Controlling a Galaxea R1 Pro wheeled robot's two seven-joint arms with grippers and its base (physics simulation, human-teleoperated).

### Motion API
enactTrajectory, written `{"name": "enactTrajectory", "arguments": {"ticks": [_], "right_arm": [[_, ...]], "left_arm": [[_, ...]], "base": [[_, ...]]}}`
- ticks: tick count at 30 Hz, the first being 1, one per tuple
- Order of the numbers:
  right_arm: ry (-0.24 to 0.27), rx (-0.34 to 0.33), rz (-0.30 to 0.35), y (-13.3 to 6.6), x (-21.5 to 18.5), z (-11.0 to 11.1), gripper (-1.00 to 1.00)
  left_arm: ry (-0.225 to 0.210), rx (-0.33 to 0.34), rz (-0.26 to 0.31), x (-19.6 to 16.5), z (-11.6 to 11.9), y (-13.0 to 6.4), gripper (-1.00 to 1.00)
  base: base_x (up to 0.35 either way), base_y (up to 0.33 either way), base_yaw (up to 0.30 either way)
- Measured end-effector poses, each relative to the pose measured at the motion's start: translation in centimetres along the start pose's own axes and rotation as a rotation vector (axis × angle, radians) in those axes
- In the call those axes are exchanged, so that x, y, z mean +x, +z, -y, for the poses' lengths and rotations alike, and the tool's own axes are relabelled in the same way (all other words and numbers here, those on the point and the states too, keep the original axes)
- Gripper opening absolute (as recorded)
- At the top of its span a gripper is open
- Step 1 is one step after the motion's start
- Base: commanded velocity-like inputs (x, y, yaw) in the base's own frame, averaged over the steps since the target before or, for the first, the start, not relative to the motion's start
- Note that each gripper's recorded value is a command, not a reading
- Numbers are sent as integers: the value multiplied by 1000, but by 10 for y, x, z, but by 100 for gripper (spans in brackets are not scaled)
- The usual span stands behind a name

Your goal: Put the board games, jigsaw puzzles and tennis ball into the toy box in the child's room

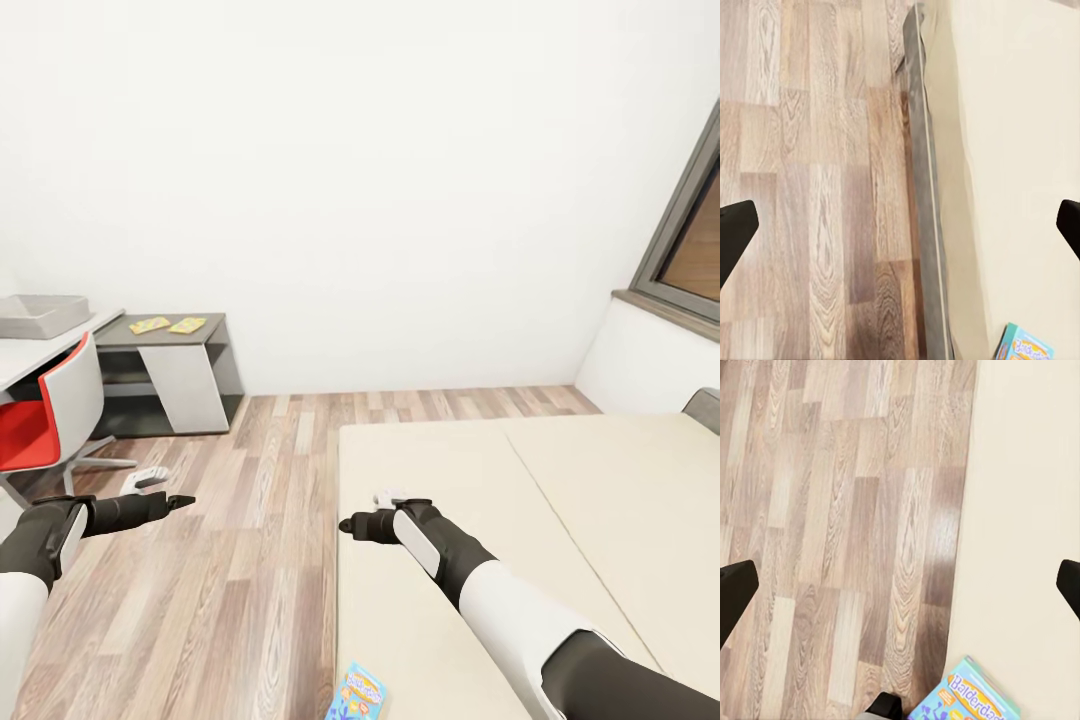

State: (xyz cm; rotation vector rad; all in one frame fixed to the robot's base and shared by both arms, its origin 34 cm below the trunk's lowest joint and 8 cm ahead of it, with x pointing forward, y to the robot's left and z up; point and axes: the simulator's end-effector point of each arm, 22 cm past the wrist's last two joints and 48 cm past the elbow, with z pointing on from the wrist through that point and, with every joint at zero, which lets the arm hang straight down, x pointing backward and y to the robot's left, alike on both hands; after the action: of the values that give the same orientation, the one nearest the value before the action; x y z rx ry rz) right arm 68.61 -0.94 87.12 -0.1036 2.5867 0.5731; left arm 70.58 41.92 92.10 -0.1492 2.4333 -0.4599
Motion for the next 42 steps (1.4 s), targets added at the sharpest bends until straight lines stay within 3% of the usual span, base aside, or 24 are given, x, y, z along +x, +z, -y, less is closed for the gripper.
{"name": "enactTrajectory", "arguments": {"ticks": [33, 42], "right_arm": [[-1, 0, 2, -1, -1, -1, 100], [0, 0, 2, -1, -1, -1, 100]], "left_arm": [[0, 1, 2, -1, 1, -1, 100], [-1, 1, 1, -1, 1, -1, 100]], "base": [[0, 57, 2], [0, 196, 0]]}}
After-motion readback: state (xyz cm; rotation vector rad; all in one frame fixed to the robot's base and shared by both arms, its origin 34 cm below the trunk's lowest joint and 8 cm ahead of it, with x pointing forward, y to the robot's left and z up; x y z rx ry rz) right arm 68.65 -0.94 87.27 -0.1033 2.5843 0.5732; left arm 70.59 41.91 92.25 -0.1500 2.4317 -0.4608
